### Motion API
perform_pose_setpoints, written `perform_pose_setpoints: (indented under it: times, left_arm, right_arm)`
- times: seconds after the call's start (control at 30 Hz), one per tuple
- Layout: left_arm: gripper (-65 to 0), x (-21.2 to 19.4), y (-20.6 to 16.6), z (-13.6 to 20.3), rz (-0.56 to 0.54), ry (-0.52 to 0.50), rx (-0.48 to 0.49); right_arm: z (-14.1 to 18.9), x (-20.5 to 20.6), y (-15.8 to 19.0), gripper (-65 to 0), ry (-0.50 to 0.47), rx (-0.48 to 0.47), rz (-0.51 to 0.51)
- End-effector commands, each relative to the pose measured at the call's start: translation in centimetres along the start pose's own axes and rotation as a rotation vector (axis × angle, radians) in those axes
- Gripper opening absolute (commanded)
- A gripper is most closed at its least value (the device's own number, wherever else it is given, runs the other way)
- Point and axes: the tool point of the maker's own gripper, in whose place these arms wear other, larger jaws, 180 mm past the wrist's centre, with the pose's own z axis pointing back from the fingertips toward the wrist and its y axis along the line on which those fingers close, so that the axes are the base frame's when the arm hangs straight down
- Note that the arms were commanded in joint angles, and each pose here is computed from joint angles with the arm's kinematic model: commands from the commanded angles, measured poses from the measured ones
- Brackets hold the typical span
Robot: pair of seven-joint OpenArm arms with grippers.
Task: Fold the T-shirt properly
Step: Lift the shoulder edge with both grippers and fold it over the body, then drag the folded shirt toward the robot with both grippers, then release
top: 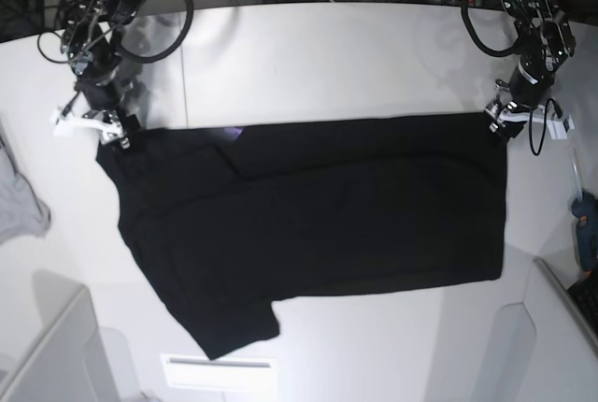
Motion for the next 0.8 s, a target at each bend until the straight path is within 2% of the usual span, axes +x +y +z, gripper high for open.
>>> perform_pose_setpoints:
  times: [0.0, 0.1, 0.27, 0.33, 0.4, 0.57, 0.63, 0.77]
  left_arm:
    - [-33.6, 0.2, 0.1, 0.1, -0.003, 0.009, 0.005]
    - [-44.9, 0.5, -0.2, 0.0, -0.003, 0.003, -0.001]
    - [-57.8, -0.3, 0.7, -0.4, 0.017, 0.025, 0.019]
    - [-65.0, -0.6, 1.1, -0.5, 0.026, 0.036, 0.028]
    - [-65.0, -0.6, 1.3, -0.5, 0.025, 0.037, 0.032]
    - [-65.0, -0.4, 1.2, -0.4, 0.019, 0.032, 0.029]
    - [-65.0, -0.1, 1.3, -0.3, 0.010, 0.033, 0.032]
    - [-65.0, -0.2, 1.7, 0.1, -0.019, 0.108, 0.036]
  right_arm:
    - [-0.2, -0.3, -0.4, -28.5, 0.030, -0.021, 0.001]
    - [-0.8, -0.3, -0.6, -28.5, 0.027, -0.025, -0.010]
    - [-1.1, 0.4, -1.6, -28.8, -0.004, -0.046, 0.001]
    - [-1.5, 0.3, -1.7, -29.6, 0.002, -0.049, -0.007]
    - [-1.8, 0.1, -2.0, -35.7, 0.010, -0.056, -0.015]
    - [-2.5, 0.6, -0.8, -65.0, 0.019, 0.029, 0.055]
    - [-2.7, 0.9, -0.3, -65.0, 0.016, 0.053, 0.067]
    - [-1.9, 2.3, -0.6, -65.0, -0.022, 0.047, 0.060]
